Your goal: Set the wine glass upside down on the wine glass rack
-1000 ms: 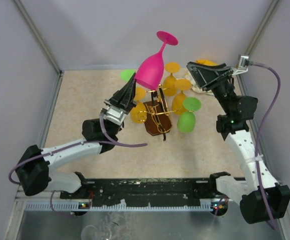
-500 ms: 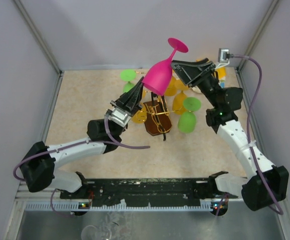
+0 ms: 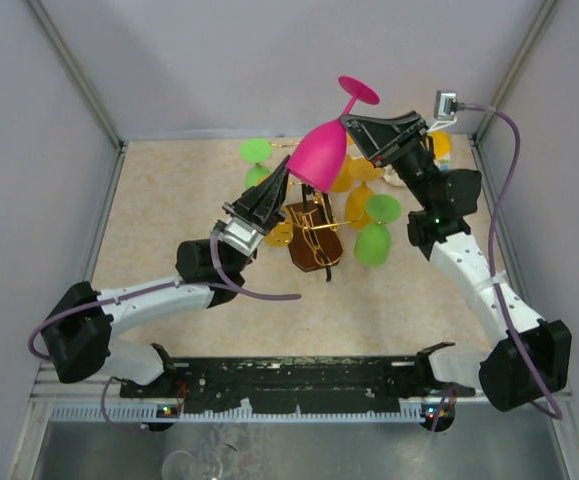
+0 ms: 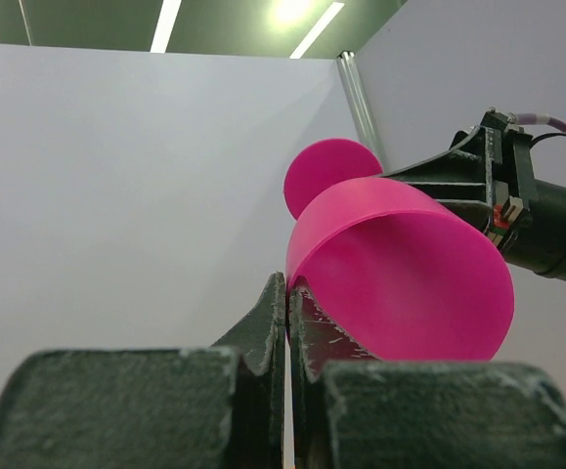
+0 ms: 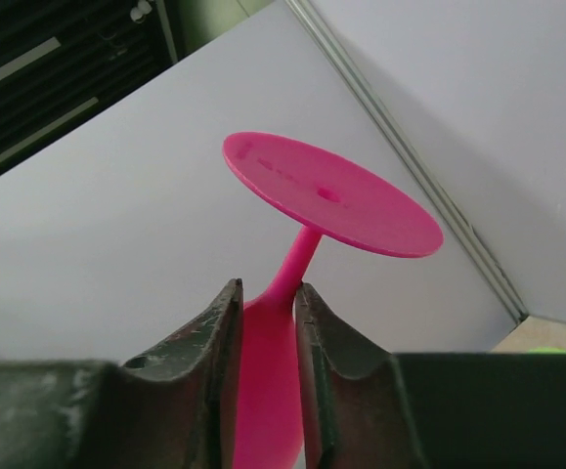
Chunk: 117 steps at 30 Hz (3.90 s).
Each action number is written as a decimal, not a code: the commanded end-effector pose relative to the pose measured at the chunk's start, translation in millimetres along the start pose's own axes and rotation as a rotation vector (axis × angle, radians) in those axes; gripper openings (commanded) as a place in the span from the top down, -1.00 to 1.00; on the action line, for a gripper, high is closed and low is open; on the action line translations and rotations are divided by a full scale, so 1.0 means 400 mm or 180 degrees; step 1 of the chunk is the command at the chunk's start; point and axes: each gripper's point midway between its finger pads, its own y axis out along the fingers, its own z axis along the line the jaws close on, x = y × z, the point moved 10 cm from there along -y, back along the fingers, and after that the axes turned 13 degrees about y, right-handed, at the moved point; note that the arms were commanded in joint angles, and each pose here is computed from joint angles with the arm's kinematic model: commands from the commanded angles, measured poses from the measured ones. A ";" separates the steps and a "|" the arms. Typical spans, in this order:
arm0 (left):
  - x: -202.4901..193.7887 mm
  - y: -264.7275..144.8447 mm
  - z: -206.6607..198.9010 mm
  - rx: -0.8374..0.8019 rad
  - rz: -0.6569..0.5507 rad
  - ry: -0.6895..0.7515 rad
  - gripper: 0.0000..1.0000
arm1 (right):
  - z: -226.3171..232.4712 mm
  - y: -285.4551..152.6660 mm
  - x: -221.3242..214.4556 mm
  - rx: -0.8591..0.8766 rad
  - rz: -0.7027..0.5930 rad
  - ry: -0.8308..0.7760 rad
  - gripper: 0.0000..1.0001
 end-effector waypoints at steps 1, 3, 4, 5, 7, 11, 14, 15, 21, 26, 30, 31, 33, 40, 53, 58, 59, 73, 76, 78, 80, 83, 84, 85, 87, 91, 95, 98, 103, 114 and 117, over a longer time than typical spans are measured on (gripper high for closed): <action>0.022 0.006 0.006 0.0049 -0.0179 -0.0104 1.00 | 0.058 0.028 0.017 0.0352 0.0026 -0.0188 0.63; 0.022 0.006 0.006 0.0048 -0.0170 -0.0101 1.00 | 0.057 0.028 0.016 0.0352 0.0039 -0.0194 0.75; 0.022 0.007 0.006 0.0039 -0.0165 -0.0089 1.00 | 0.058 0.027 0.016 0.0341 0.0034 -0.0207 0.81; 0.022 0.007 0.007 0.0035 -0.0154 -0.0082 0.93 | 0.058 0.026 0.016 0.0328 0.0031 -0.0224 0.85; 0.021 0.005 0.007 0.0017 -0.0121 -0.0056 0.73 | 0.059 0.024 0.018 0.0283 0.0005 -0.0283 0.91; 0.018 -0.008 0.011 0.0017 -0.0038 -0.0025 0.44 | 0.071 0.021 0.029 0.0167 -0.0104 -0.0507 0.97; 0.017 -0.024 0.014 -0.0004 0.0038 -0.0015 0.33 | 0.083 0.021 0.042 0.0081 -0.0202 -0.0687 0.99; 0.016 -0.031 0.015 -0.0002 0.0066 -0.0012 0.25 | 0.085 0.022 0.046 0.0054 -0.0237 -0.0740 1.00; 0.002 -0.078 0.016 -0.0132 0.0378 0.0071 0.01 | 0.113 0.016 0.079 -0.0183 -0.0474 -0.1203 1.00; -0.005 -0.037 0.030 -0.0240 0.1163 -0.0051 0.06 | 0.134 0.002 0.104 -0.0617 -0.0444 -0.1716 1.00; -0.028 0.051 0.068 -0.0312 0.1875 -0.0079 0.02 | 0.148 -0.017 0.102 -0.0749 -0.0243 -0.1915 1.00; -0.039 0.065 0.080 -0.0348 0.1981 -0.0127 0.02 | 0.150 -0.022 0.098 -0.0760 -0.0168 -0.1932 1.00; -0.057 0.090 0.107 -0.0352 0.2134 -0.0184 0.01 | 0.154 -0.034 0.090 -0.0800 -0.0021 -0.1958 1.00; -0.107 0.149 0.189 -0.0328 0.2504 -0.0207 -0.07 | 0.156 -0.095 0.053 -0.1047 0.0463 -0.1983 1.00; -0.149 0.129 0.253 -0.0147 0.2656 -0.0174 -0.07 | 0.101 -0.172 -0.105 -0.1360 0.1392 -0.1866 1.00; -0.151 0.121 0.266 -0.0093 0.2643 -0.0175 -0.07 | 0.086 -0.221 -0.165 -0.1506 0.1569 -0.1769 1.00; -0.151 0.120 0.268 -0.0083 0.2642 -0.0179 -0.07 | 0.088 -0.231 -0.172 -0.1532 0.1579 -0.1765 1.00; -0.160 0.094 0.285 -0.0019 0.2640 -0.0156 -0.07 | -0.007 -0.282 -0.305 -0.1525 0.1594 -0.1786 1.00; -0.161 0.089 0.288 -0.0024 0.2627 -0.0137 -0.07 | -0.009 -0.276 -0.311 -0.1458 0.1488 -0.1855 1.00; -0.162 0.084 0.290 -0.0012 0.2622 -0.0122 -0.07 | -0.010 -0.271 -0.311 -0.1431 0.1434 -0.1905 1.00; -0.165 0.077 0.291 0.0003 0.2624 -0.0107 -0.07 | -0.010 -0.266 -0.309 -0.1414 0.1383 -0.1953 1.00; -0.171 0.070 0.291 0.0013 0.2642 -0.0103 -0.07 | -0.015 -0.259 -0.311 -0.1419 0.1346 -0.2004 1.00; -0.174 0.068 0.292 0.0019 0.2651 -0.0101 -0.07 | -0.021 -0.257 -0.313 -0.1440 0.1350 -0.2015 1.00; -0.176 0.066 0.292 0.0017 0.2658 -0.0103 -0.07 | -0.026 -0.255 -0.317 -0.1458 0.1361 -0.2018 1.00; -0.177 0.066 0.294 0.0018 0.2650 -0.0106 -0.07 | -0.037 -0.252 -0.328 -0.1483 0.1403 -0.2020 1.00; -0.173 0.067 0.299 0.0024 0.2631 -0.0104 -0.07 | -0.054 -0.248 -0.351 -0.1531 0.1482 -0.2051 1.00; -0.171 0.065 0.301 0.0027 0.2628 -0.0102 -0.07 | -0.064 -0.244 -0.366 -0.1571 0.1528 -0.2078 1.00; -0.172 0.062 0.301 0.0027 0.2630 -0.0104 -0.07 | -0.069 -0.245 -0.369 -0.1592 0.1513 -0.2086 1.00; -0.172 0.061 0.302 0.0029 0.2626 -0.0114 -0.07 | -0.087 -0.251 -0.378 -0.1654 0.1501 -0.2101 1.00; -0.160 0.062 0.314 0.0047 0.2596 -0.0079 -0.08 | -0.114 -0.245 -0.412 -0.1663 0.1370 -0.2129 1.00; -0.159 0.060 0.317 0.0057 0.2596 -0.0079 -0.08 | -0.116 -0.241 -0.419 -0.1629 0.1341 -0.2124 1.00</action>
